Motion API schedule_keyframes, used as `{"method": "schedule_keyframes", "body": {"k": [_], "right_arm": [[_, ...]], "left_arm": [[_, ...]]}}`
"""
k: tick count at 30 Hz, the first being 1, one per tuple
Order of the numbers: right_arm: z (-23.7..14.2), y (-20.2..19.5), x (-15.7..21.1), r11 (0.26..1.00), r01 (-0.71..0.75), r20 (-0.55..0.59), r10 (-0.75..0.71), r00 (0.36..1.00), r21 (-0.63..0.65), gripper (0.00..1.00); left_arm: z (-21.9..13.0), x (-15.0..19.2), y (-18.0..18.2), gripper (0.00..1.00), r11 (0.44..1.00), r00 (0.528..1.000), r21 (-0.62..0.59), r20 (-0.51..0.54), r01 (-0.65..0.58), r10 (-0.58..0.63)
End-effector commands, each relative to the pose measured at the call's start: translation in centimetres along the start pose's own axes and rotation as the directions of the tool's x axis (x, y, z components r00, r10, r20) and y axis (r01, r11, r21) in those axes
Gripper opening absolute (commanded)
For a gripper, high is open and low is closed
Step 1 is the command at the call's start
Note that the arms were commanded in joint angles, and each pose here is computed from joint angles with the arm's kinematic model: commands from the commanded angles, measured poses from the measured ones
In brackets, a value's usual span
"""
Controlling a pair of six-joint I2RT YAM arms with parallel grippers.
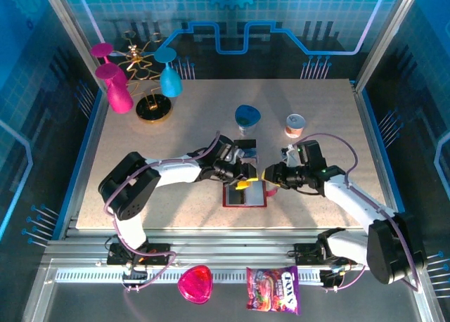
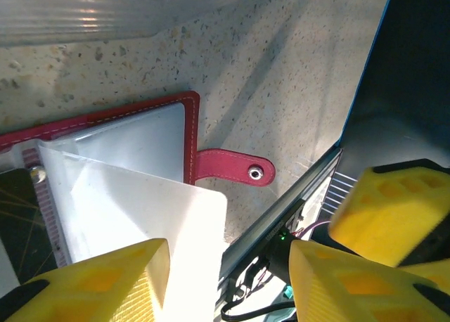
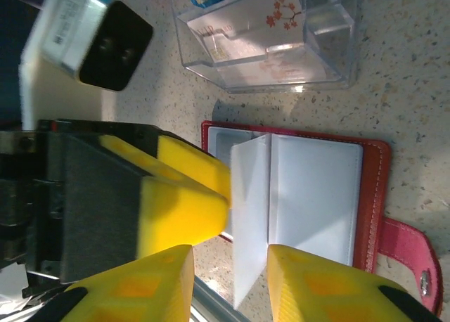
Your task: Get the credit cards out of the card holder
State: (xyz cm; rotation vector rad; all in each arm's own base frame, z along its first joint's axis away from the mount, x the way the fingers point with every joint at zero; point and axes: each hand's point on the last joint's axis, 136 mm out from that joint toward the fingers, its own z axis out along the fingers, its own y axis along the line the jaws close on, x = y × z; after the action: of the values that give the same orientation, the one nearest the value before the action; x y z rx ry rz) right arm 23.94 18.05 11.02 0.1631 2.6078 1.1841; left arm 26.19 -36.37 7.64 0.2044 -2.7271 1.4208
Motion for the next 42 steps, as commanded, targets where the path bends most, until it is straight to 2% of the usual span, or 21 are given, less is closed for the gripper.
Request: {"method": "schedule_keyframes", "body": {"k": [1, 10, 21, 31, 42], "right_arm": [[-0.6, -1.2, 0.8, 0.999, -0.024, 0.0, 0.024, 1.0, 0.029, 0.33], [-1.3, -1.2, 1.2, 0.999, -0.032, 0.021, 0.032, 0.999, 0.03, 0.34], [-0.3, -0.9, 1.6, 0.998, -0.061, -0.009, 0.061, 0.998, -0.014, 0.33], [1.7, -0.2, 1.7, 0.998, -0.058, -0.06, 0.057, 0.997, -0.007, 0.31], [5.6, 1.7, 2.8, 1.0, -0.017, -0.174, 0.017, 0.985, 0.002, 0.29]], "left_arm": [[0.8, 0.9, 0.2, 0.5, 1.0, 0.998, -0.018, -0.056, 0.009, -0.01], [2.4, 1.1, 0.0, 0.5, 1.0, 0.996, -0.016, -0.087, 0.006, -0.008], [1.7, 1.0, 0.5, 0.5, 1.0, 0.998, -0.025, -0.067, 0.0, -0.002], [-0.3, 0.5, 1.8, 0.47, 1.0, 1.0, -0.019, -0.022, 0.021, -0.022], [-3.4, 0.2, 4.7, 0.41, 0.998, 0.997, -0.034, 0.05, 0.061, -0.06]]}}
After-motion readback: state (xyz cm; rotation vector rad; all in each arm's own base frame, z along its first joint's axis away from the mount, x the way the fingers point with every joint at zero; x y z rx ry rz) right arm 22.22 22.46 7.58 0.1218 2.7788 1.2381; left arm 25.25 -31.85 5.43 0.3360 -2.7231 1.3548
